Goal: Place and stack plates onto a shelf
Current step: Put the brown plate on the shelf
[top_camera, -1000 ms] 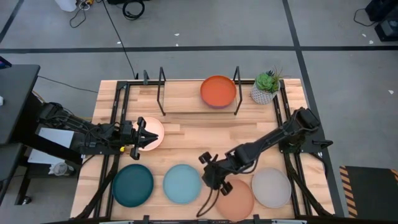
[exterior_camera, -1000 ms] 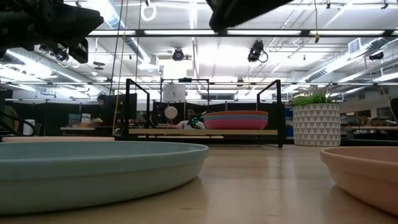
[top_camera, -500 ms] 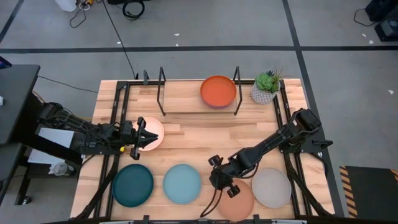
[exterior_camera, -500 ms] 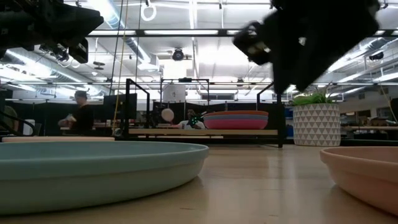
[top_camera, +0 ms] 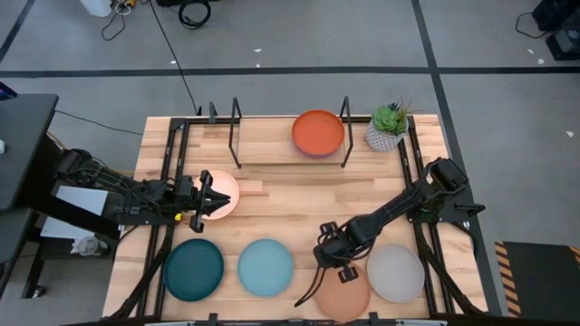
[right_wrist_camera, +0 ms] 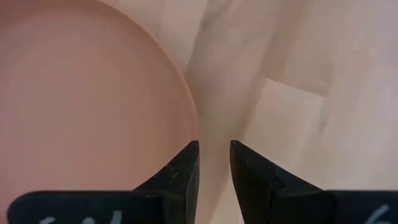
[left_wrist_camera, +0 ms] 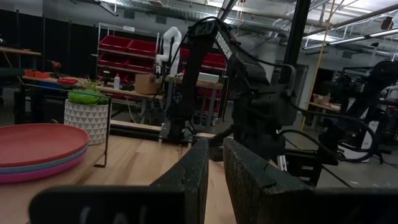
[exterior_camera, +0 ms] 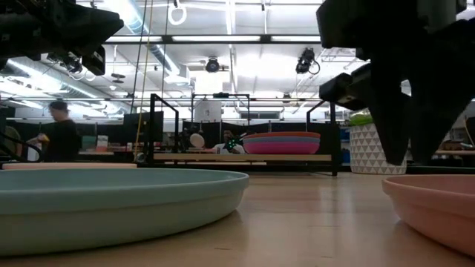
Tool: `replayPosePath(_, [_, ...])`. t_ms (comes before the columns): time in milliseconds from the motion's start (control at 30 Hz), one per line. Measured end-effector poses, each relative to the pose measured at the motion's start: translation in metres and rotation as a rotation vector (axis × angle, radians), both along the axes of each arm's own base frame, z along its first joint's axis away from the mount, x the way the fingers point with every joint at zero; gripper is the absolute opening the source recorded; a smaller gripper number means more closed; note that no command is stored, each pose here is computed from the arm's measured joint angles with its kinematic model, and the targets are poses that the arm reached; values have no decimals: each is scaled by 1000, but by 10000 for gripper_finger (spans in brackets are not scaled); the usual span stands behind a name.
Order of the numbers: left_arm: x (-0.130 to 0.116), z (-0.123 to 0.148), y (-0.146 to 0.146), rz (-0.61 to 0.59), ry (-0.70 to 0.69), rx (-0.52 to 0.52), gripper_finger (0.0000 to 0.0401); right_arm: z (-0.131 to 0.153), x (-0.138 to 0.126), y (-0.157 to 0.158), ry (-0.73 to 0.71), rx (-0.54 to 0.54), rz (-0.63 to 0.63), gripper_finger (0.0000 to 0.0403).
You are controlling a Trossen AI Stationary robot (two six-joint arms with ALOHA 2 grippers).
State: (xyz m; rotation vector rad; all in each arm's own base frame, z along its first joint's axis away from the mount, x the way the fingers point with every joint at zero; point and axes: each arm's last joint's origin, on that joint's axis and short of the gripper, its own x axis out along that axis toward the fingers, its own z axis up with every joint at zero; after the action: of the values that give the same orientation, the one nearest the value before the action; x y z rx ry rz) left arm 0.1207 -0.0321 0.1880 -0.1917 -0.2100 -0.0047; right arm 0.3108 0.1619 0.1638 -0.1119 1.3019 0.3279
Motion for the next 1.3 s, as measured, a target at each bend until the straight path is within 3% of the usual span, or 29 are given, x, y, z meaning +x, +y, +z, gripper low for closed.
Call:
replayPosePath(300, [0, 0, 0, 0, 0, 0, 55, -18, -8, -4, 3, 2, 2, 95])
replayPosePath(433, [0, 0, 0, 0, 0, 0, 55, -19, -8, -7, -13, -61, -12, 95])
replayPosePath(533, [0, 0, 0, 0, 0, 0, 55, -20, -8, -17, -15, -170, -33, 94])
replayPosePath(733, [0, 0, 0, 0, 0, 0, 55, -18, -6, -50, -65, -560, -166, 94])
replayPosePath(867, [0, 0, 0, 0, 0, 0, 55, -9, 0, -62, -54, -637, -171, 93])
replayPosePath(967, [0, 0, 0, 0, 0, 0, 55, 6, 11, -61, -52, -556, -178, 93])
replayPosePath(1167, [0, 0, 0, 0, 0, -1, 55, 21, 27, -39, -48, -57, -180, 93])
replayPosePath(1233, [0, 0, 0, -1, 0, -2, 55, 21, 25, -25, -41, 28, -160, 93])
replayPosePath(1300, [0, 0, 0, 0, 0, -3, 55, 21, 18, -11, -28, 42, -124, 93])
